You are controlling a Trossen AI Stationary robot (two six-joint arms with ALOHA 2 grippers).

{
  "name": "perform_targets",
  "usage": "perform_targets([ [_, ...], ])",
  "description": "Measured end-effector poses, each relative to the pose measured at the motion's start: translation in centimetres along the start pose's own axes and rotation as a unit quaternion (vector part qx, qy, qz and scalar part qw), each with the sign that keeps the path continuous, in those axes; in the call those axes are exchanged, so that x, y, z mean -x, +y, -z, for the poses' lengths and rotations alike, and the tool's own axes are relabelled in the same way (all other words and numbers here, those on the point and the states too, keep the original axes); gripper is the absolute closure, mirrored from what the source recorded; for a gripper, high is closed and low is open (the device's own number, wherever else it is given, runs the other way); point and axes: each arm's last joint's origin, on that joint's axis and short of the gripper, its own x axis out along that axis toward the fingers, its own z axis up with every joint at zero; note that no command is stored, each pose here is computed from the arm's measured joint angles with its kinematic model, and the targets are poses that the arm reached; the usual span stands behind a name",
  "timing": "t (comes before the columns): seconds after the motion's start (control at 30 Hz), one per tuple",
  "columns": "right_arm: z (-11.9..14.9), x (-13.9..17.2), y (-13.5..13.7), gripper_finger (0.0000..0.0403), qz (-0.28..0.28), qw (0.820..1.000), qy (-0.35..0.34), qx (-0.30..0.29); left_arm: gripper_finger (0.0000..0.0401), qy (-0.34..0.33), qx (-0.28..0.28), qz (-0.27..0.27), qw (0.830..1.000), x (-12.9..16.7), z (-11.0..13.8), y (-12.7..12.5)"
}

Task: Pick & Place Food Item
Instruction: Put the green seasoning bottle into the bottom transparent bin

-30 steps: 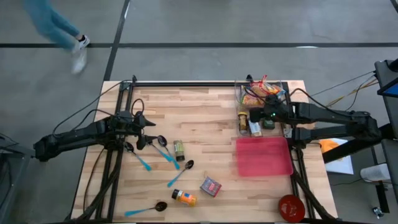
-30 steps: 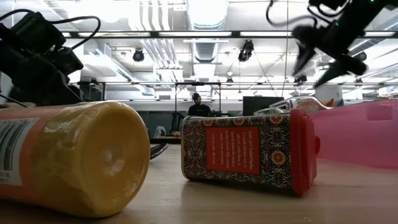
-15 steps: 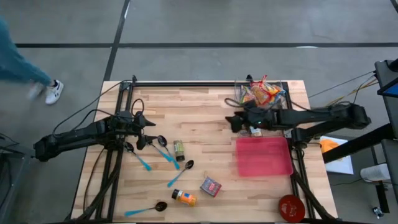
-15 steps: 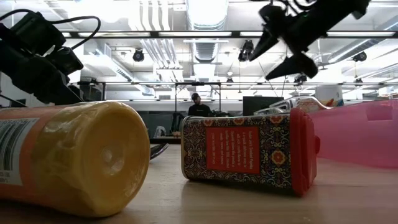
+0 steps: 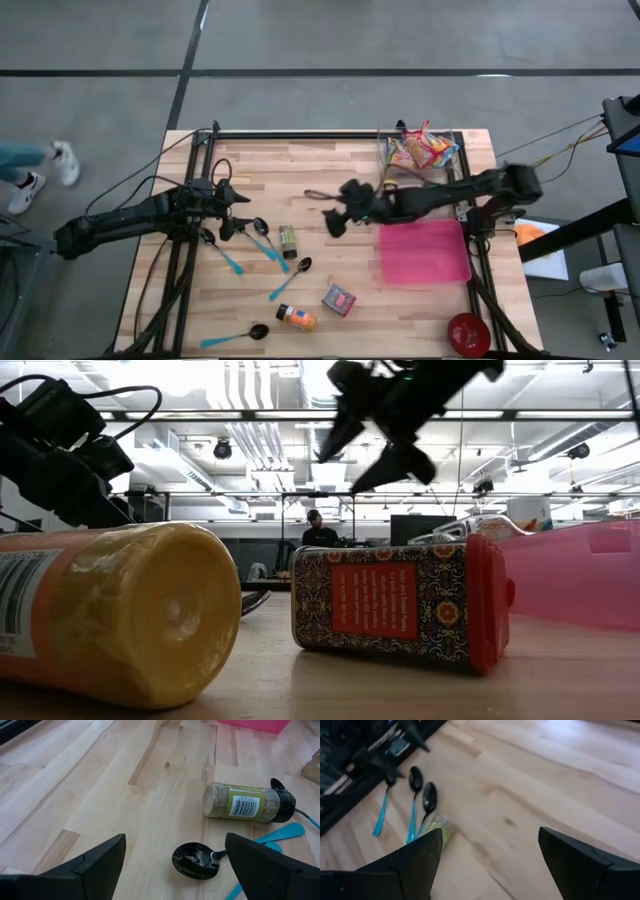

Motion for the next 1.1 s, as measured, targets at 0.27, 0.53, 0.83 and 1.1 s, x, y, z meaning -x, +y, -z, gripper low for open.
perform_targets([
  [0.27,1.2,-4.8,4.2,0.0076,0.011,0.999,0.03,0.038,0.0056,0.0,0.0,0.0,1.0,0.0,0.0,0.0],
  [0.53,3.2,-9.2,6.6,0.0076,0.03,0.997,0.049,0.059,0.0056,0.0,0.0,0.0,1.0,0.0,0.0,0.0],
  [0.83,3.9,-11.3,7.8,0.0076,0.028,0.997,0.049,0.06,0.0056,0.0,0.0,0.0,1.0,0.0,0.0,0.0],
  [1.1,4.7,-13.6,8.5,0.0076,0.034,0.996,0.051,0.068,0.0056,0.0,0.0,0.0,1.0,0.0,0.0,0.0],
])
